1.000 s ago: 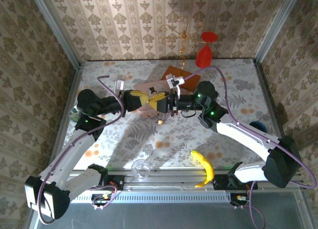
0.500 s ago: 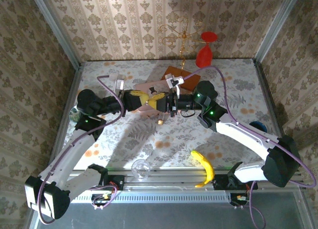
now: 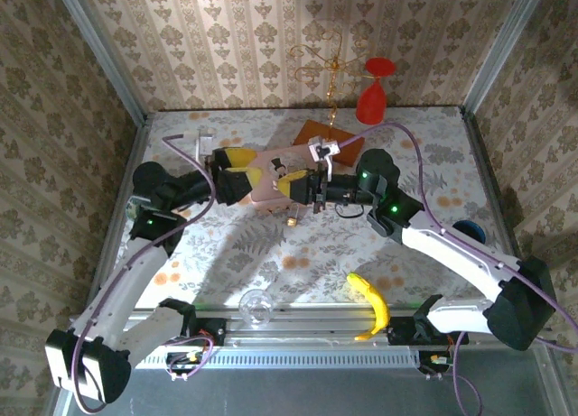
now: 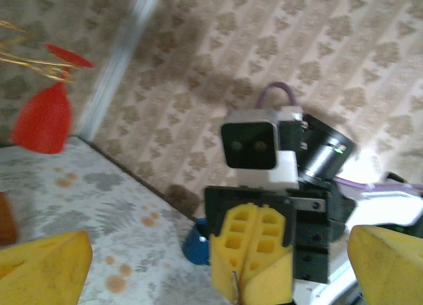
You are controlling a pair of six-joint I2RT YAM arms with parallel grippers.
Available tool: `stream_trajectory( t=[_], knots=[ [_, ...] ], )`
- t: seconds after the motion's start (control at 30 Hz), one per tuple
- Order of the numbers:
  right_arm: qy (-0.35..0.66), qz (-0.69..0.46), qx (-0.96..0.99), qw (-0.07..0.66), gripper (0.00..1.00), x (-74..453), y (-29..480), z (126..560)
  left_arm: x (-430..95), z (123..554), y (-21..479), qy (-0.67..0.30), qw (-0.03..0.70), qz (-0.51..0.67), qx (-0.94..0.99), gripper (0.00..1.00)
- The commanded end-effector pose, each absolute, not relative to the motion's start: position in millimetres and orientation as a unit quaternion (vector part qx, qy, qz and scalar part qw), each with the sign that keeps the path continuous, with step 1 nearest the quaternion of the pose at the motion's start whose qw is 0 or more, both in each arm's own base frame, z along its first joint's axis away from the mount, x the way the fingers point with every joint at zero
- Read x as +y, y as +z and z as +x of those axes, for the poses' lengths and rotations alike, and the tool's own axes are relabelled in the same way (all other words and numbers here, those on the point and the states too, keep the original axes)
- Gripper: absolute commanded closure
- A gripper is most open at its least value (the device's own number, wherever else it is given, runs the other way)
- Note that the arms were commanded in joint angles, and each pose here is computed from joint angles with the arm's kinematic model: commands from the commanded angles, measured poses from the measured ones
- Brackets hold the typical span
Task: Unlock the padlock with the key
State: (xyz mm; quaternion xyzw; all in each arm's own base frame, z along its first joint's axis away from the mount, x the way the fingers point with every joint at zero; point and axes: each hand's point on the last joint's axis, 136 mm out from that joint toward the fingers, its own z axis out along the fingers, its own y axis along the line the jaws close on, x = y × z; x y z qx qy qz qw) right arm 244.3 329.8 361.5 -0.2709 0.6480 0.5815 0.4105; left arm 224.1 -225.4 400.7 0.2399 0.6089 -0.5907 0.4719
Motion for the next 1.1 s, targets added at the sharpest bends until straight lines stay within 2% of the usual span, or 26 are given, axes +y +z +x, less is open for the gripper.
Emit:
stream_trajectory(
  t=[0.0,0.13,0.23,0.33,0.53,0.73,0.97,1.07],
  knots=[
    [0.537,-0.251,0.692,0.412,1.00,316,339,250,-209,243,374,-0.497,0.508,0.192,0.677,0.00],
    [0.501,-0.224,0.736,0.395,1.00,299,309,252,-202,252,334,-0.379,0.517,0.172,0.748,0.00],
    [0.478,-0.202,0.765,0.382,1.00,283,285,251,-205,256,297,-0.319,0.490,0.158,0.796,0.00],
    [0.455,-0.174,0.792,0.369,1.00,265,259,250,-214,257,257,-0.280,0.453,0.150,0.833,0.04],
    [0.432,-0.112,0.824,0.348,1.00,228,215,246,-232,258,180,-0.222,0.389,0.135,0.884,0.14],
    [0.406,-0.058,0.845,0.343,1.00,196,185,244,-249,255,128,-0.184,0.339,0.156,0.909,0.14],
    [0.376,-0.028,0.860,0.343,1.00,181,162,247,-277,263,81,-0.124,0.301,0.196,0.925,0.15],
    [0.368,-0.021,0.863,0.346,1.00,178,158,249,-289,274,68,-0.106,0.293,0.203,0.928,0.25]
  ],
)
